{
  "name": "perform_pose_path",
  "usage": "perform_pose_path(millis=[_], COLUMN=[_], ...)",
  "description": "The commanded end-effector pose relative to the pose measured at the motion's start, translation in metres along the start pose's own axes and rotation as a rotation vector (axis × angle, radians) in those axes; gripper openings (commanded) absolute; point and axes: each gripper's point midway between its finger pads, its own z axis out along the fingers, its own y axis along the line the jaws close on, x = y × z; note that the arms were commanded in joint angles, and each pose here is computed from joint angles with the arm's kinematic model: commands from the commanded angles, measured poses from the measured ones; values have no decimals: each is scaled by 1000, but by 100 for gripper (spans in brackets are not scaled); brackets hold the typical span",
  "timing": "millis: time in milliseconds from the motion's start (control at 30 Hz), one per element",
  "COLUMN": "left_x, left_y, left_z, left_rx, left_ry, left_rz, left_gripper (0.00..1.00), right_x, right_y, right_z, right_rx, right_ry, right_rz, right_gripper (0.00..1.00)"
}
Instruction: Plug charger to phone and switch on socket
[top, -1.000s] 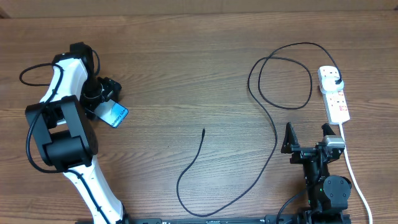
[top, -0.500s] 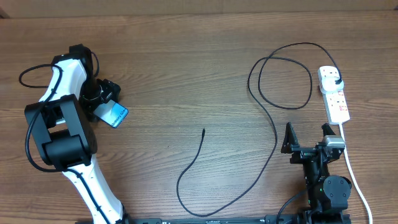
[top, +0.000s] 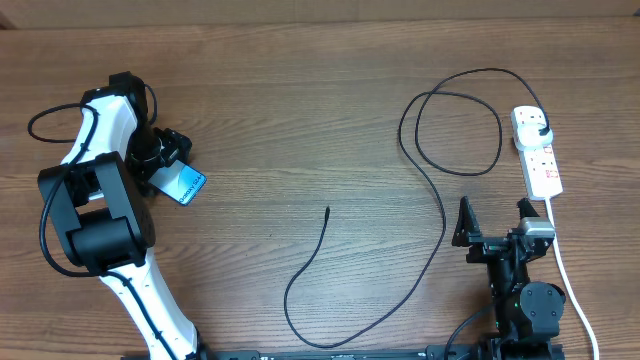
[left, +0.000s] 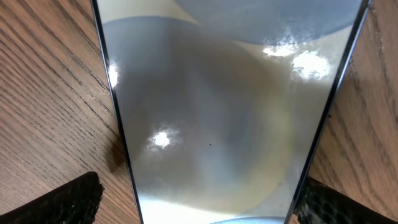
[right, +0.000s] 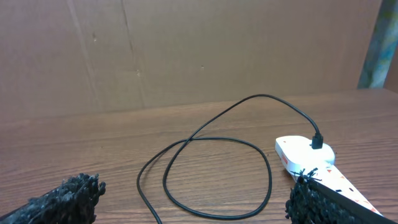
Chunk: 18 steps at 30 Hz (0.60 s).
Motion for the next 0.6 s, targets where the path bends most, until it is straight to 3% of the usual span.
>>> perform_pose_path(millis=[0,567], left_x=[-6,4], left_y=[6,4], left_z=[4,37], left_rx=[-25,-43], left_ry=[-19,65], left_rz=[-30,-29], left_gripper=[100,100], right_x=[1,1], right_y=[2,2], right_z=[0,0], right_rx=[-10,-10], right_ry=[-6,-6], right_rz=[-4,-4], right_gripper=[100,100])
